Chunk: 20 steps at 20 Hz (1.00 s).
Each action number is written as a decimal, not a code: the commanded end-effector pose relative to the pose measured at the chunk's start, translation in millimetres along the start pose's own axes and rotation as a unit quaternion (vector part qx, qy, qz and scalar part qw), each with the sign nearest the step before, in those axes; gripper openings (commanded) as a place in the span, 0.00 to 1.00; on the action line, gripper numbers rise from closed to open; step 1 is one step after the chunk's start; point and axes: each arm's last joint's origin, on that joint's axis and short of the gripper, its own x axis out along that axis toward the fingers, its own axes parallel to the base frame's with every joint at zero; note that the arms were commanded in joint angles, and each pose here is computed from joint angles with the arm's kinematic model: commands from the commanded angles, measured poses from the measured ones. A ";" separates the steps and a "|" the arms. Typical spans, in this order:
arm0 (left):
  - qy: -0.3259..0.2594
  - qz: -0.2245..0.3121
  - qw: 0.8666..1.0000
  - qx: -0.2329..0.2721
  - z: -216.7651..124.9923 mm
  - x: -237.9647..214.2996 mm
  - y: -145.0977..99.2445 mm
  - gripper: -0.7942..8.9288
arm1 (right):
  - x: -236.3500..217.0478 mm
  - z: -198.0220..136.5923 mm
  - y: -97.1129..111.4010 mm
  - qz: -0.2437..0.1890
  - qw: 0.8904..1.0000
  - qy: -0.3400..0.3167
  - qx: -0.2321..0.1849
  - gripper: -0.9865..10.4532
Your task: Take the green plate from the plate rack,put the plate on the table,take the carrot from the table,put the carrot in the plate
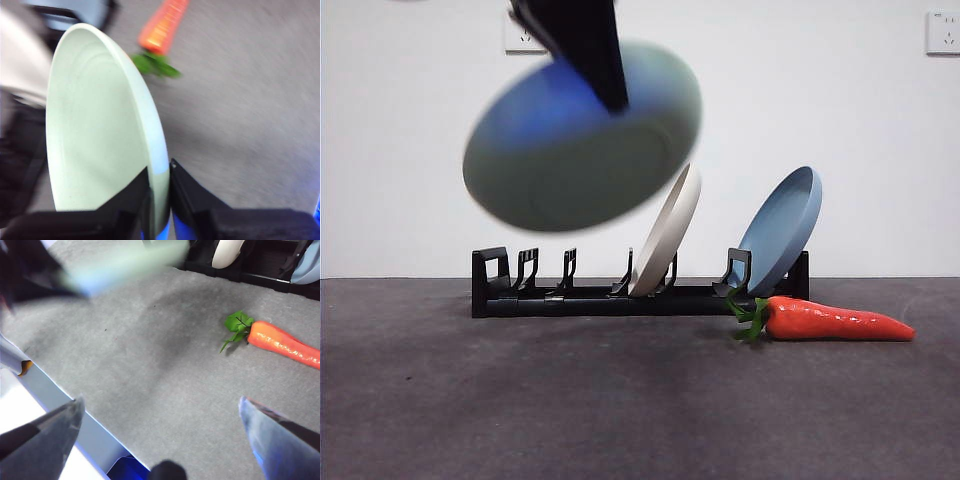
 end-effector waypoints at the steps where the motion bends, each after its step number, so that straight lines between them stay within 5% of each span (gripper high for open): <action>1: 0.018 0.012 0.999 0.030 -17.9 27.3 -19.3 0.08 | -0.4 1.4 0.4 0.001 1.000 -0.005 -0.001 0.61; 9: 0.028 0.022 0.988 0.153 -50.4 91.8 -79.2 0.08 | 0.3 2.9 -0.4 -0.001 1.000 -0.010 -0.004 0.61; 15: 0.087 -0.014 0.985 0.147 -66.5 125.0 -96.0 0.09 | 6.6 4.5 -6.3 -0.014 1.000 0.005 0.002 0.61; 20: 0.071 -0.033 0.991 0.109 -63.8 125.1 -97.0 0.47 | 22.2 13.9 -22.3 -0.054 0.998 0.010 -0.005 0.61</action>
